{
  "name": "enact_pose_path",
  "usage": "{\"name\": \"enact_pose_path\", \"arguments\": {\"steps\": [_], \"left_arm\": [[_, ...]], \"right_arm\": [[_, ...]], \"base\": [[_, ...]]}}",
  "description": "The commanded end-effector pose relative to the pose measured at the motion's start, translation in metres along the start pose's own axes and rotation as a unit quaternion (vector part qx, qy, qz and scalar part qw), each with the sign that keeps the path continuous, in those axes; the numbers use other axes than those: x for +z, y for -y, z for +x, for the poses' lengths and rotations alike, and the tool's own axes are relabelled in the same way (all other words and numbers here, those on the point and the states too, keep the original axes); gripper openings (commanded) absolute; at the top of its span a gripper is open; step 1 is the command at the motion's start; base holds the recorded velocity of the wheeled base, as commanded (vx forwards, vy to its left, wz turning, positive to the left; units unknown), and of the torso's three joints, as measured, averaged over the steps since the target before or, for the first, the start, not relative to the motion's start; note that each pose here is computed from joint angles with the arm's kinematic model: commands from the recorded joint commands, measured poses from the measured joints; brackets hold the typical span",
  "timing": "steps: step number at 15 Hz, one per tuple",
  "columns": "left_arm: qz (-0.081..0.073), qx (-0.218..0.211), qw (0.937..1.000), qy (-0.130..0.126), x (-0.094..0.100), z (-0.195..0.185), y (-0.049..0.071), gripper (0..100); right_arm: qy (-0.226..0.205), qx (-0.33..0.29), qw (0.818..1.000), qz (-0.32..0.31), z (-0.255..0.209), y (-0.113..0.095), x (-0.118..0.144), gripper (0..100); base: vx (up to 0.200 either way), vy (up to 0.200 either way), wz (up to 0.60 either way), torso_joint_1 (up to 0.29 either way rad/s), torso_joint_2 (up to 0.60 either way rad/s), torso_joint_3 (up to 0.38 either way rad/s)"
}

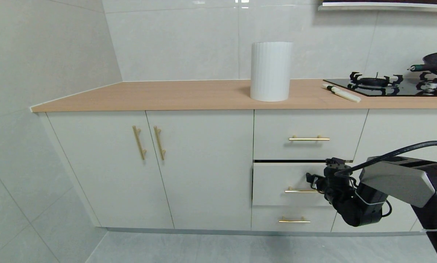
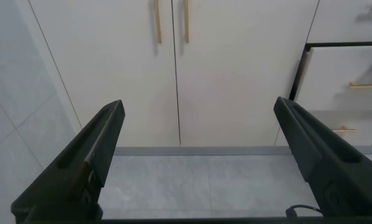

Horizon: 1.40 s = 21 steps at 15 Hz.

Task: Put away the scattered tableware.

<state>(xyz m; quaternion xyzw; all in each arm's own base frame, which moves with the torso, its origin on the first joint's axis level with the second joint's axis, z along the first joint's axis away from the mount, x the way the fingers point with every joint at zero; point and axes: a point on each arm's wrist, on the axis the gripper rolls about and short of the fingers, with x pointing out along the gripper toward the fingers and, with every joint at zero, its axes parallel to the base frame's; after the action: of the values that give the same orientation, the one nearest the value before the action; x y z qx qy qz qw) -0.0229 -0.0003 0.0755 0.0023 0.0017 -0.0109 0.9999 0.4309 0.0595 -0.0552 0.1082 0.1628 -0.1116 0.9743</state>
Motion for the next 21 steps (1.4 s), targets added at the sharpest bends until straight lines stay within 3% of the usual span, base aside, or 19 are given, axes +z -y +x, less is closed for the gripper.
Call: {"name": "enact_pose_path", "arguments": {"steps": [1, 8, 12, 21], "left_arm": [[0.0, 0.0, 1.0, 0.0, 0.0, 0.0, 0.0, 100], [0.0, 0.0, 1.0, 0.0, 0.0, 0.0, 0.0, 100], [0.0, 0.0, 1.0, 0.0, 0.0, 0.0, 0.0, 100], [0.0, 0.0, 1.0, 0.0, 0.0, 0.0, 0.0, 100]], "right_arm": [[0.012, -0.001, 1.0, 0.017, 0.01, 0.001, 0.002, 100], [0.029, -0.002, 0.999, 0.033, 0.017, 0.0, 0.009, 100], [0.053, -0.02, 0.997, 0.049, 0.036, 0.011, 0.013, 100], [0.062, -0.042, 0.996, 0.05, 0.02, 0.009, 0.026, 100]], "base": [[0.0, 0.0, 0.0, 0.0, 0.0, 0.0], [0.0, 0.0, 0.0, 0.0, 0.0, 0.0], [0.0, 0.0, 0.0, 0.0, 0.0, 0.0], [0.0, 0.0, 0.0, 0.0, 0.0, 0.0]]}}
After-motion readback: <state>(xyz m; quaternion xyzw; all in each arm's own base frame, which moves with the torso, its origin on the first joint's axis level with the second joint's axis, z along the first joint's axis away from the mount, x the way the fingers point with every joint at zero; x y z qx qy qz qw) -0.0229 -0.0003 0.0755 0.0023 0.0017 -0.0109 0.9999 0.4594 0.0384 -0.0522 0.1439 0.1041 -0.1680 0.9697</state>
